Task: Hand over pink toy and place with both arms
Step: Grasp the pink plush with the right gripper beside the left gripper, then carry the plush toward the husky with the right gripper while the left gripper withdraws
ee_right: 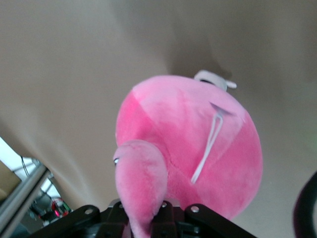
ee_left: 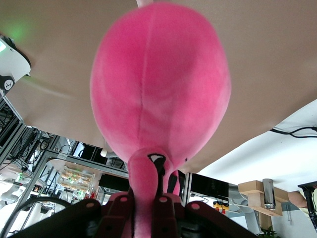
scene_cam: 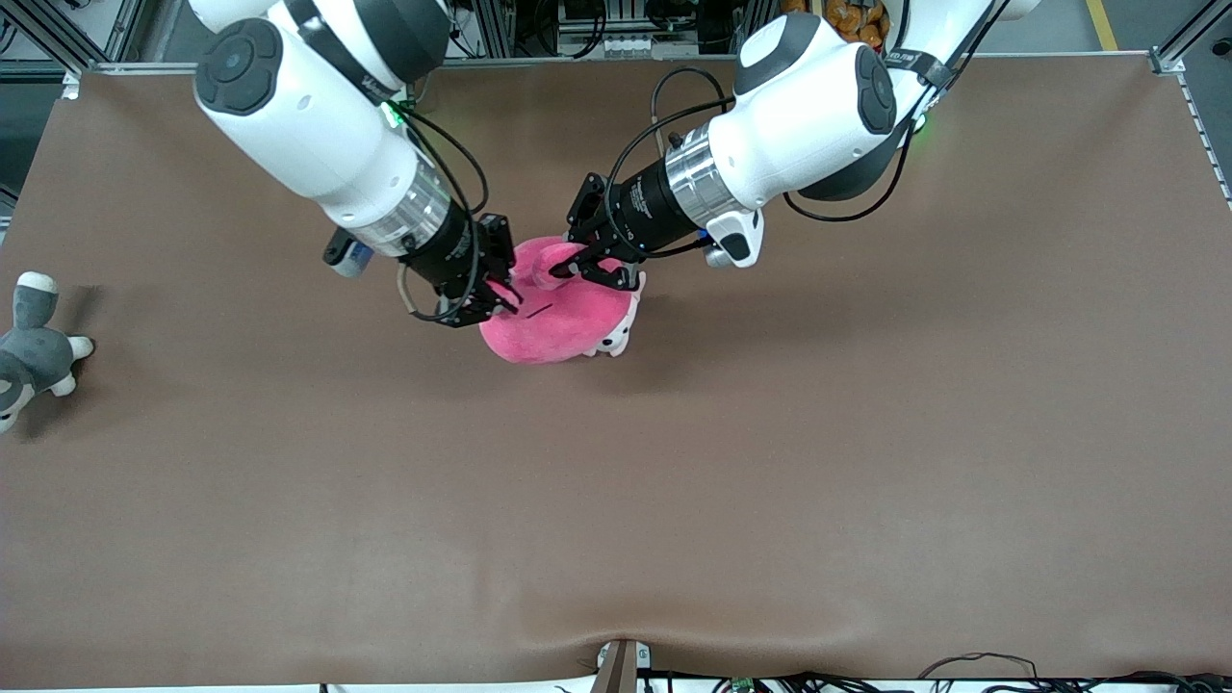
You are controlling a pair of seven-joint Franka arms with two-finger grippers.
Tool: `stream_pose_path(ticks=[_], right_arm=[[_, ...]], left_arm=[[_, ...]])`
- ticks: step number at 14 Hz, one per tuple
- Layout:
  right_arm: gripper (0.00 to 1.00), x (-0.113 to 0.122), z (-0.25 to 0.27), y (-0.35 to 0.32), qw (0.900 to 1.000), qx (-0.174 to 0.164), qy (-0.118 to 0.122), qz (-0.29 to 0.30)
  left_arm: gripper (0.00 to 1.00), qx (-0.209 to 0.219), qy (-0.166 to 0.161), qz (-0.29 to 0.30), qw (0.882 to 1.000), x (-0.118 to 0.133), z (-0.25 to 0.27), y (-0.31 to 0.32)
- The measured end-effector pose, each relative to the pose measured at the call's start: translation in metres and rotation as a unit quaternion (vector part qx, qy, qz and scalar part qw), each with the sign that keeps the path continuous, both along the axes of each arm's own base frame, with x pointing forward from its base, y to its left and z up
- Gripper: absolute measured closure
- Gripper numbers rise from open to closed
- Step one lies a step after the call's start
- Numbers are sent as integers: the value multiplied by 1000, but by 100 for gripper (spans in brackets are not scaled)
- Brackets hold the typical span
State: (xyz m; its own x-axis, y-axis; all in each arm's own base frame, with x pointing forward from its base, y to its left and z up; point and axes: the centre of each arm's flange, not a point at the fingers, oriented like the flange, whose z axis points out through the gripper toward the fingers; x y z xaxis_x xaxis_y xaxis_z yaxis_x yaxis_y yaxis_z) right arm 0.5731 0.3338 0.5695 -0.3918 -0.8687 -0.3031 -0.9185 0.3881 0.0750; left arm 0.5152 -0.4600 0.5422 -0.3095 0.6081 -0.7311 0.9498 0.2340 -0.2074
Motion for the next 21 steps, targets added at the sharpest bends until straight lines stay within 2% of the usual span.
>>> stream_pose_path(ticks=[2,4,7,9,11,14,16,18,20,21], right_arm=[[91,13,6,-29,1000,-5,3,-11],[91,33,2,-85,999,-33,5,-1],[91,62,-8,-177,998,-45,-4,49],[91,76,-31,-230,994,-50,-3,100],[91,91,-74,-281,987,-48,9,156],[91,100,-151,-349,972,-20,56,228],[91,101,-192,-378,962,0,69,265],[91,101,-228,-402,956,17,80,281],[92,97,-257,-434,949,37,82,303],[88,95,-265,-445,948,45,80,306]], left_arm=[[85,-4,-2,1,1000,-1,-2,-5],[68,-5,-6,3,1000,1,2,-3],[36,11,-22,-3,1000,5,7,2],[16,66,-50,-37,996,1,5,5],[0,137,-85,-68,985,0,6,14],[0,208,-127,-101,965,14,12,48],[0,238,-149,-154,947,27,14,78],[0,255,-165,-213,929,39,20,110],[0,269,-181,-260,910,51,26,143],[0,283,-193,-286,895,56,29,159]])
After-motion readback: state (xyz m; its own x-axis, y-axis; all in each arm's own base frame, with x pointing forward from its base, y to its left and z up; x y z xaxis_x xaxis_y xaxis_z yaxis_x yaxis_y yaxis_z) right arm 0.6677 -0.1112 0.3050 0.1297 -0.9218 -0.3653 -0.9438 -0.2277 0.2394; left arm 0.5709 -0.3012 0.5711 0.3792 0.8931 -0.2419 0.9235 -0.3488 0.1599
